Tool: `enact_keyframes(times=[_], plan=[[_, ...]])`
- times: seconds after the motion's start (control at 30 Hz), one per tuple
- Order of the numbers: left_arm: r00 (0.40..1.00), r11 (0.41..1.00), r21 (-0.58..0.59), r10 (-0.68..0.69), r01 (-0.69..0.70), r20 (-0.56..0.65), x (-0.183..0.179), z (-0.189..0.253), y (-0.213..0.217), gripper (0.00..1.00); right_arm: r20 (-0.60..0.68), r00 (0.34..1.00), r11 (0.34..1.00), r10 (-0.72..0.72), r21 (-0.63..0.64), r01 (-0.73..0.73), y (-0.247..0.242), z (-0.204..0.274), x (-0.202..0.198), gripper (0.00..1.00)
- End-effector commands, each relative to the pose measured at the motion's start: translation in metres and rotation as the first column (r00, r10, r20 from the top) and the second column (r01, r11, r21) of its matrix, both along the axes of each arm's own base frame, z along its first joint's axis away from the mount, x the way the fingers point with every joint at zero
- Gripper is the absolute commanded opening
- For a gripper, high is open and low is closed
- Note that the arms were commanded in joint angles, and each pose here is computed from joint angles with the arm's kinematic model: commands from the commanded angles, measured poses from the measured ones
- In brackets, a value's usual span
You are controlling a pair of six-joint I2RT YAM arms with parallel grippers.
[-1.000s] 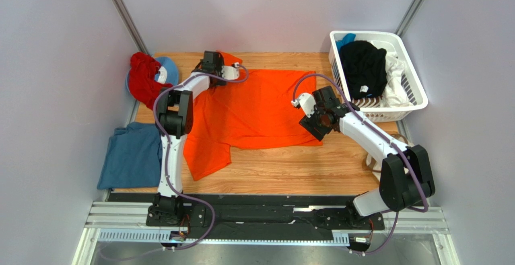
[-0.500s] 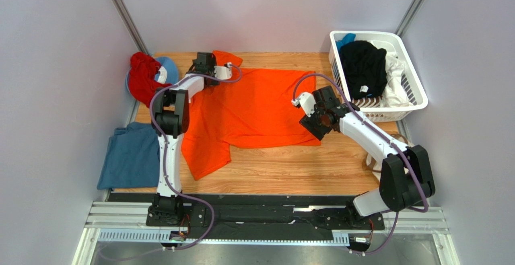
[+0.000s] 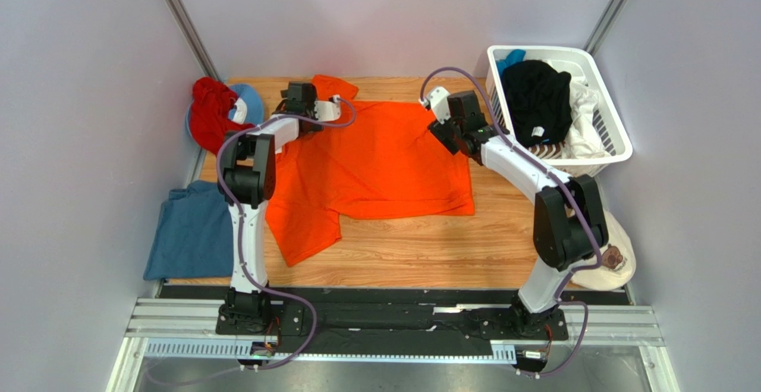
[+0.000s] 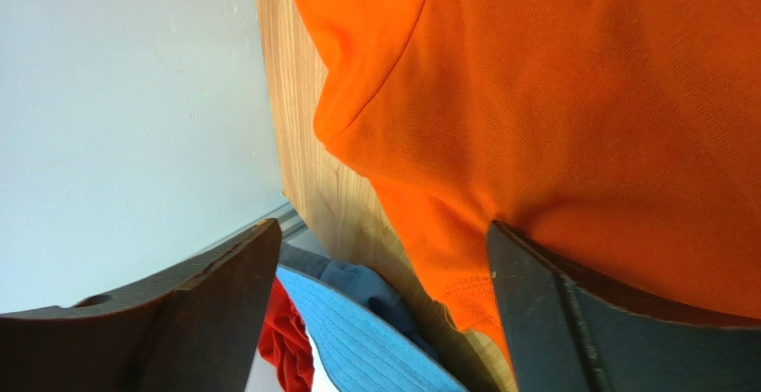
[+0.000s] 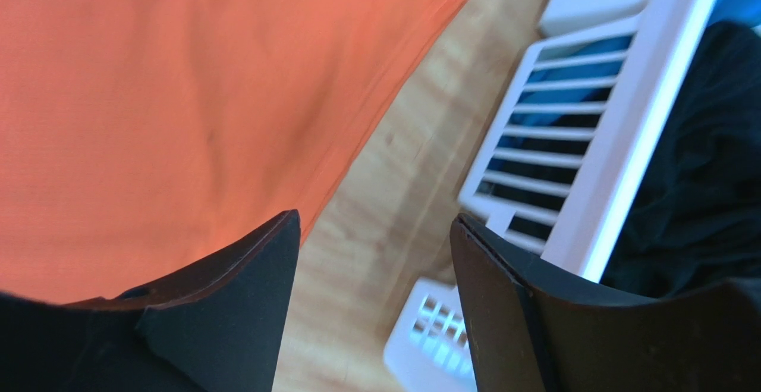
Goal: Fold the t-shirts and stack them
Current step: Flatten the tshirt out
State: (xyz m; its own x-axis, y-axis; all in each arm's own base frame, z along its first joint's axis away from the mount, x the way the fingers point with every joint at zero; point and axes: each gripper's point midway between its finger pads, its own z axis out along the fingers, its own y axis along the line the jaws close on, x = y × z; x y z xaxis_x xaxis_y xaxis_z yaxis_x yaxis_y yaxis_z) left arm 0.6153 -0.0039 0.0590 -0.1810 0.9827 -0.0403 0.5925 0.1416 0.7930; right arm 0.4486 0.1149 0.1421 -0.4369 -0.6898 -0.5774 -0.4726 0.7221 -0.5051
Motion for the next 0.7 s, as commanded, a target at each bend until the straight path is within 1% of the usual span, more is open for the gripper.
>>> enact_keyframes(times=[0.0,0.17,0.27,0.3,0.33,0.4,0.43,0.5,0.53,0.57,0.6,0.63,0.67], plan=[[0.987,0.997,-0.072,0.033,-0.021,0.160,0.006,0.064,0.001,0.98,0.186,0.979,0.996,-0.082,0.059,0.072,0.003,0.039,0.061,0.68],[0.967,0.994,-0.107,0.054,-0.028,0.249,0.004,0.093,0.002,0.99,0.147,0.986,0.997,-0.076,0.033,0.072,0.004,0.018,0.074,0.68],[0.962,0.992,-0.126,0.063,-0.030,0.264,-0.005,0.106,0.002,0.99,0.074,0.996,0.998,-0.049,0.034,0.047,0.006,0.000,0.063,0.67],[0.966,0.991,-0.128,0.064,-0.033,0.249,-0.011,0.101,0.002,0.99,0.037,0.999,0.999,-0.035,0.032,0.034,0.006,-0.002,0.053,0.67],[0.963,0.990,-0.138,0.065,-0.029,0.263,-0.017,0.115,0.002,0.99,0.002,1.000,0.999,0.006,0.048,-0.006,0.012,-0.006,0.044,0.67],[0.978,0.987,-0.156,0.058,-0.026,0.202,-0.035,0.104,0.000,0.99,-0.074,0.997,0.999,0.025,0.040,-0.022,0.008,-0.014,0.021,0.67],[0.975,0.983,-0.181,0.061,-0.022,0.213,-0.045,0.118,-0.003,0.99,-0.108,0.993,0.998,0.052,0.044,-0.048,0.010,-0.017,0.011,0.66],[0.993,0.978,-0.206,0.029,-0.005,0.112,-0.073,0.099,-0.010,0.99,-0.191,0.978,0.997,0.078,0.031,-0.073,0.003,-0.025,-0.018,0.65],[0.993,0.973,-0.232,0.020,0.008,0.118,-0.085,0.112,-0.016,0.99,-0.223,0.968,0.994,0.112,0.037,-0.106,0.005,-0.027,-0.029,0.65],[0.998,0.969,-0.248,-0.003,0.019,0.064,-0.099,0.104,-0.021,0.99,-0.269,0.956,0.993,0.122,0.028,-0.118,0.001,-0.036,-0.044,0.64],[1.000,0.967,-0.256,-0.016,0.020,0.017,-0.115,0.092,-0.024,0.99,-0.302,0.943,0.990,0.138,0.025,-0.137,-0.002,-0.033,-0.059,0.63],[0.999,0.961,-0.274,-0.029,0.033,0.018,-0.127,0.102,-0.030,0.99,-0.327,0.933,0.988,0.151,0.024,-0.151,-0.004,-0.034,-0.069,0.63],[0.998,0.957,-0.288,-0.048,0.036,-0.034,-0.141,0.094,-0.035,0.99,-0.351,0.922,0.986,0.163,0.014,-0.169,-0.007,-0.036,-0.078,0.62]])
